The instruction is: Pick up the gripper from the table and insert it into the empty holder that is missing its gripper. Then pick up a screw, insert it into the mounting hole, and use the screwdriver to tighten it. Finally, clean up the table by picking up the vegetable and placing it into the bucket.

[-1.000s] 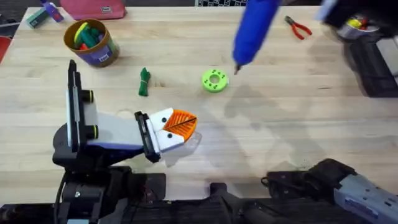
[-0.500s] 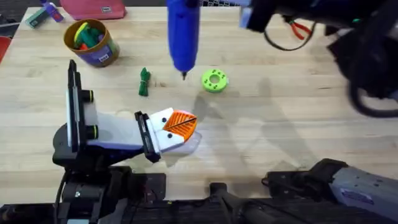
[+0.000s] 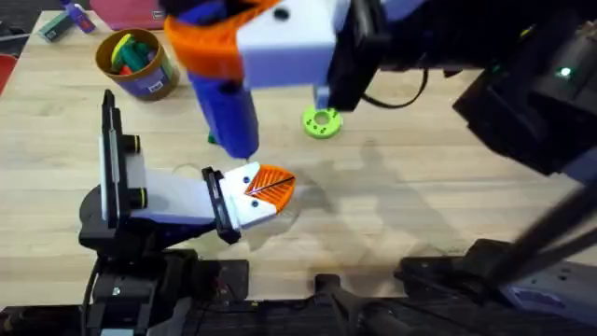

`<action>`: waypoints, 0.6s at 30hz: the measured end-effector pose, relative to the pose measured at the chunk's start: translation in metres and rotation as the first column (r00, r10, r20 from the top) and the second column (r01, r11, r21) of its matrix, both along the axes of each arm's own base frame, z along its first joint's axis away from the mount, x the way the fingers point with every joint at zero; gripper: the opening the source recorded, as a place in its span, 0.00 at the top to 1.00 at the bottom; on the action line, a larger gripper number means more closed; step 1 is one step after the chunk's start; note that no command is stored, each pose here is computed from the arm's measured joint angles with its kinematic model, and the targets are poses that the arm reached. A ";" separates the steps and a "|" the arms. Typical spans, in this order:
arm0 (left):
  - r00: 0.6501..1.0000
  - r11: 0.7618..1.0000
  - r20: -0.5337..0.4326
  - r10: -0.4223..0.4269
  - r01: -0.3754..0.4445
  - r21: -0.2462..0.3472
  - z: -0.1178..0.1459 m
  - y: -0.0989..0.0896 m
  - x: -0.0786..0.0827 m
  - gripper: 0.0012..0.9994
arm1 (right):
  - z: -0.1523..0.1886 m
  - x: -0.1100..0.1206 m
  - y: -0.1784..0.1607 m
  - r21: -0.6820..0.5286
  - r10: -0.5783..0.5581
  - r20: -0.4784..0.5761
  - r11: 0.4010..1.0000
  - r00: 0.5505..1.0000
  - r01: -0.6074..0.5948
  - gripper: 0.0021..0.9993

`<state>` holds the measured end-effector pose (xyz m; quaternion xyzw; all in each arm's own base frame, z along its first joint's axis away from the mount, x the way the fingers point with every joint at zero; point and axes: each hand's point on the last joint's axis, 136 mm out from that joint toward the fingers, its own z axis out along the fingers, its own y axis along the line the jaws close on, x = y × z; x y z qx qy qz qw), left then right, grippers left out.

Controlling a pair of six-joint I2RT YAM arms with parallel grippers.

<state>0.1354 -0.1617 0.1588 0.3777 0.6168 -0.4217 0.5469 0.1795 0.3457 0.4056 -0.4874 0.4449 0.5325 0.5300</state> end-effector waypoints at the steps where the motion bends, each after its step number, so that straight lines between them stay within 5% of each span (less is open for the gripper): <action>1: 1.000 1.000 0.000 0.000 0.000 0.000 0.000 0.000 0.000 0.98 | -0.002 -0.003 0.002 -0.002 0.009 0.010 1.000 1.000 -0.009 0.98; 18: 1.000 1.000 0.000 0.000 0.000 0.000 0.000 0.000 0.000 0.98 | -0.038 -0.012 0.020 -0.066 0.097 0.049 0.993 0.994 -0.094 0.98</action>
